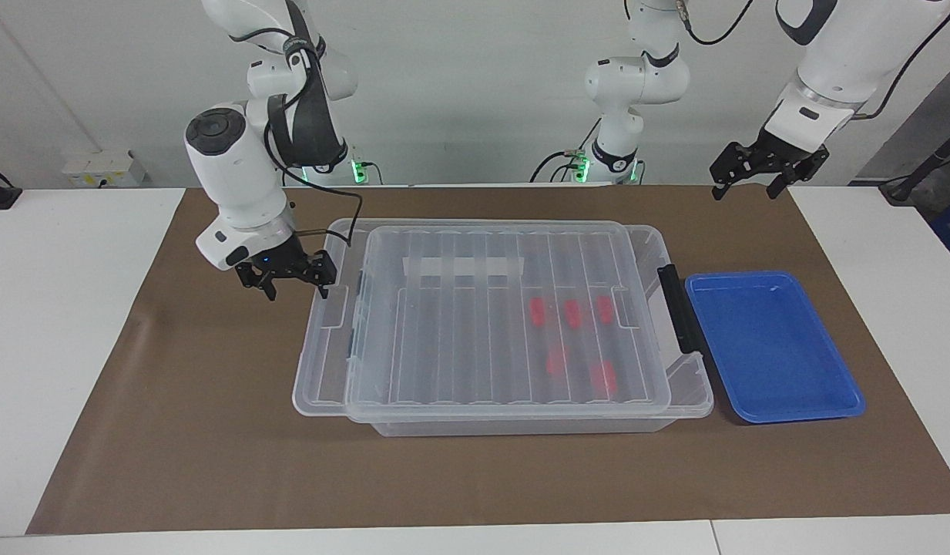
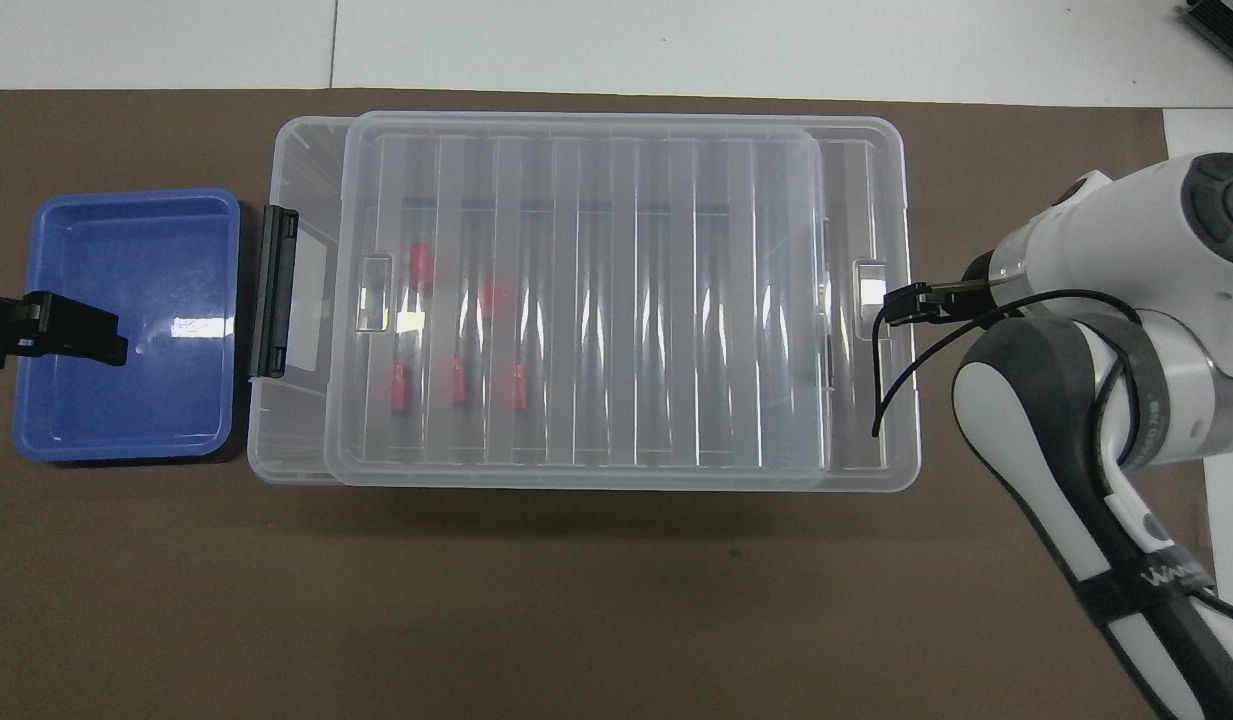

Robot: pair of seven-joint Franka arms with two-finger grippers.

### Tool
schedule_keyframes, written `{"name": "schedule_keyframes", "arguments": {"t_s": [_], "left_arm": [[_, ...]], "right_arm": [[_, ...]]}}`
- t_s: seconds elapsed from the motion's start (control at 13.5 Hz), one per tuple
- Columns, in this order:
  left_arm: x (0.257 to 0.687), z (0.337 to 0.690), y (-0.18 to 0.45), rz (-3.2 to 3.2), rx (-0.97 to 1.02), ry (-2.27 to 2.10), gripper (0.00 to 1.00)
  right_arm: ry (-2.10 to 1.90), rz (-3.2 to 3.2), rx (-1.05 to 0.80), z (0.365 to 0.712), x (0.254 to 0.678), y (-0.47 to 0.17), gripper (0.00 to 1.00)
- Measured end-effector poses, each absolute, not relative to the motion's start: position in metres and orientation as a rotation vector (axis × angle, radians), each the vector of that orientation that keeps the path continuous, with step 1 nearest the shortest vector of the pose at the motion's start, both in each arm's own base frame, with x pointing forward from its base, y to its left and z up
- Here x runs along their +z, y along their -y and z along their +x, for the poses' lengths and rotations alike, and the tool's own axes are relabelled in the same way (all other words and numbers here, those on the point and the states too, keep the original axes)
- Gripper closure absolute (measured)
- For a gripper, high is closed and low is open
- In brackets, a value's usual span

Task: Place red block in blue tray from box
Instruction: 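Slide the clear lid away from the blue tray with the right gripper, then reach the left gripper into the opened box toward a red block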

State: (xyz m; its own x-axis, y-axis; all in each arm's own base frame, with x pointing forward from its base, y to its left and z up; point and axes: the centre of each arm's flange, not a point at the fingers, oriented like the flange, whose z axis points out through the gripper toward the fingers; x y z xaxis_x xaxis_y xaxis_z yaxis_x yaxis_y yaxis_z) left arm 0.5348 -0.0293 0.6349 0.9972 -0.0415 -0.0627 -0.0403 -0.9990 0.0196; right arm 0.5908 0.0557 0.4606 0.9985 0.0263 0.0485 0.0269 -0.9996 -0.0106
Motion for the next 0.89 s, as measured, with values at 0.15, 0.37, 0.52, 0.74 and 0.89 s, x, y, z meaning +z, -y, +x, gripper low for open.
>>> {"name": "schedule_keyframes", "arguments": {"t_s": [0.15, 0.37, 0.52, 0.74, 0.89], "left_arm": [[0.635, 0.535, 0.029, 3.121, -0.099, 0.064, 0.0], [0.635, 0.535, 0.029, 3.121, -0.099, 0.064, 0.0], [0.635, 0.535, 0.029, 3.121, -0.099, 0.064, 0.0], [0.635, 0.535, 0.031, 3.121, -0.101, 0.068, 0.0], [0.636, 0.534, 0.036, 3.122, -0.098, 0.078, 0.0]], "right_arm": [[0.109, -3.13, -0.068, 0.591, 0.459, -0.039, 0.01], [0.193, -3.129, -0.034, 0.59, 0.457, -0.021, 0.0], [0.263, -3.123, -0.003, 0.588, 0.455, -0.007, 0.0], [0.397, -3.106, 0.022, 0.586, 0.454, 0.019, 0.0], [0.478, -3.093, 0.028, 0.585, 0.455, 0.032, 0.0]]}}
